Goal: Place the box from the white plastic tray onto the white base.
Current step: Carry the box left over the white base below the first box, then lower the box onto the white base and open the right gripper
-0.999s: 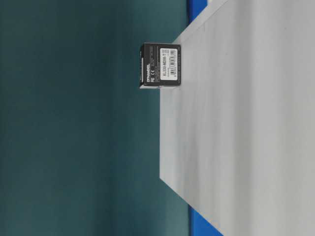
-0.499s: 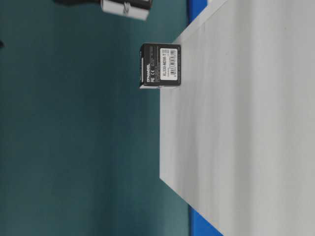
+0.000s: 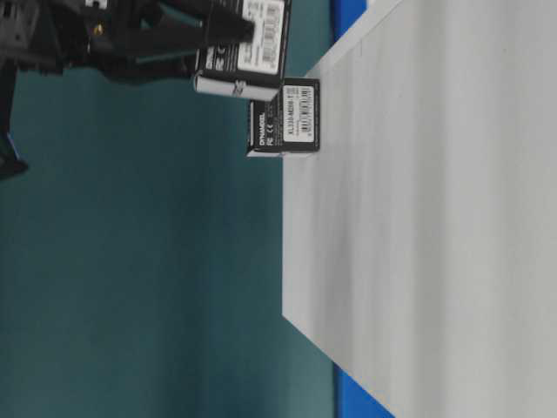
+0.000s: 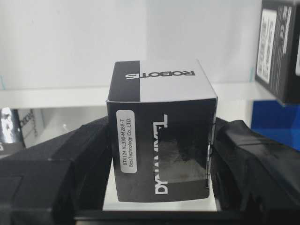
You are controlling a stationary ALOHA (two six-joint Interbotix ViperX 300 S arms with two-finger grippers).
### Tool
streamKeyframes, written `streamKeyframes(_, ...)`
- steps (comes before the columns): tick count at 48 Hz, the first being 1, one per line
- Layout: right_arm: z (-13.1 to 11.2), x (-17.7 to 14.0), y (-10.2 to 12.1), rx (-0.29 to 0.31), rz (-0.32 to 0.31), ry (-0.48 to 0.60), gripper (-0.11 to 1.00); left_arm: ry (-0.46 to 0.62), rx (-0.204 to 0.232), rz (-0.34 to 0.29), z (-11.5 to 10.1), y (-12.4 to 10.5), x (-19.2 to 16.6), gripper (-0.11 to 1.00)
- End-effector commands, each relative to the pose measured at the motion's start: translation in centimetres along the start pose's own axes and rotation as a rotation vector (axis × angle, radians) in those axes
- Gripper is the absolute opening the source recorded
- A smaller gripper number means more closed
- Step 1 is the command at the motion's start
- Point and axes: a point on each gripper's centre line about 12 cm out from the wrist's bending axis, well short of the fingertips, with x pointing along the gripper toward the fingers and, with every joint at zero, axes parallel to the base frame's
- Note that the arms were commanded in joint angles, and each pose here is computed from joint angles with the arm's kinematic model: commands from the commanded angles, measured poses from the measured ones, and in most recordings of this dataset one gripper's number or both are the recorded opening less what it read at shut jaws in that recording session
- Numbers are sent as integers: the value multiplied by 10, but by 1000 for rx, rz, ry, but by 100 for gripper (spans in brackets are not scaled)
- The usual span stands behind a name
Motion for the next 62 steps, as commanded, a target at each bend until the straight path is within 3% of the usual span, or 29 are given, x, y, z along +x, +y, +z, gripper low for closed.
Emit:
streamKeyframes(1, 8, 5, 2, -13, 4, 21, 61, -32, -2, -6, 12, -1, 1, -7)
streamKeyframes(16, 21, 20, -1, -14, 1, 16, 61, -34, -2, -15, 12, -3, 1, -7)
streamKeyframes(62, 23, 51, 0, -21, 8, 60, 61, -26, 0, -20, 11, -4, 2, -7)
